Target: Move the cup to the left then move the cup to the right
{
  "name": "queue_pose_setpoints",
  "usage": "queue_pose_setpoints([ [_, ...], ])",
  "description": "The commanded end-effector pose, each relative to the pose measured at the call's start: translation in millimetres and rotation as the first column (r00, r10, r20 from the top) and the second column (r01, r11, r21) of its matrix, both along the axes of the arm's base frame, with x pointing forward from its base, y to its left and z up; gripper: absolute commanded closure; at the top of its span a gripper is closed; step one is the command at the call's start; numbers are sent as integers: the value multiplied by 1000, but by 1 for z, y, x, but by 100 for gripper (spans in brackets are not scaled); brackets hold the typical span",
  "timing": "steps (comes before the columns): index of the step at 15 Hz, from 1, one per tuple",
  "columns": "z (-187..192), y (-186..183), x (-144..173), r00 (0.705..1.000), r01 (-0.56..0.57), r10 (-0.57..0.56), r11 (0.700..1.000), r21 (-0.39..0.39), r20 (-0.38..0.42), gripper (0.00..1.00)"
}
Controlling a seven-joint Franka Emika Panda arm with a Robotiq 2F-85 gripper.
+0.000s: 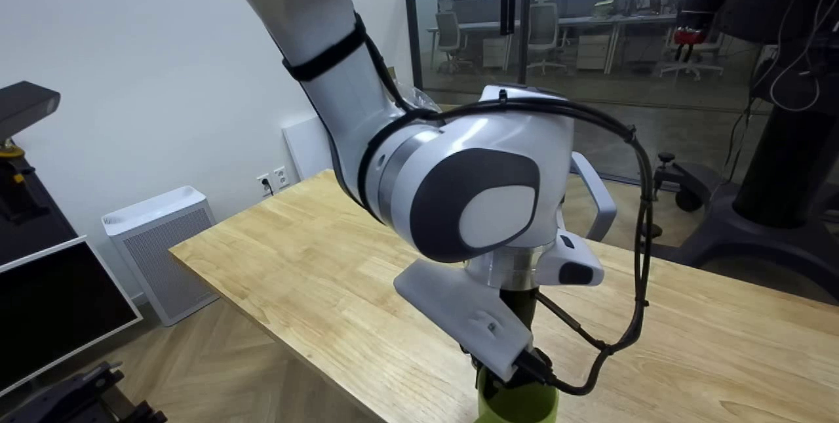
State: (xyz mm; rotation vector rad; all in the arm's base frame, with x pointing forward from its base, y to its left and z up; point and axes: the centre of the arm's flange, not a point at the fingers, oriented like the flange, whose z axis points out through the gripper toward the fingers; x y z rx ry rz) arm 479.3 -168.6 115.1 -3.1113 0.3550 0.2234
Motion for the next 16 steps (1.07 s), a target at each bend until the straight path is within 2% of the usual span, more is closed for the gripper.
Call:
queue_pose_setpoints([
  [1, 18, 0, 20, 999, -1, 1, 1000, -11, -33, 98],
  [6, 51, -5, 42, 1000, -9, 9, 1000, -12, -3, 98],
  [10, 74, -11, 57, 998, -7, 8, 1000, -12, 66, 98],
  [16, 74, 16, 72, 993, -32, 29, 999, 30, 116, 98],
])
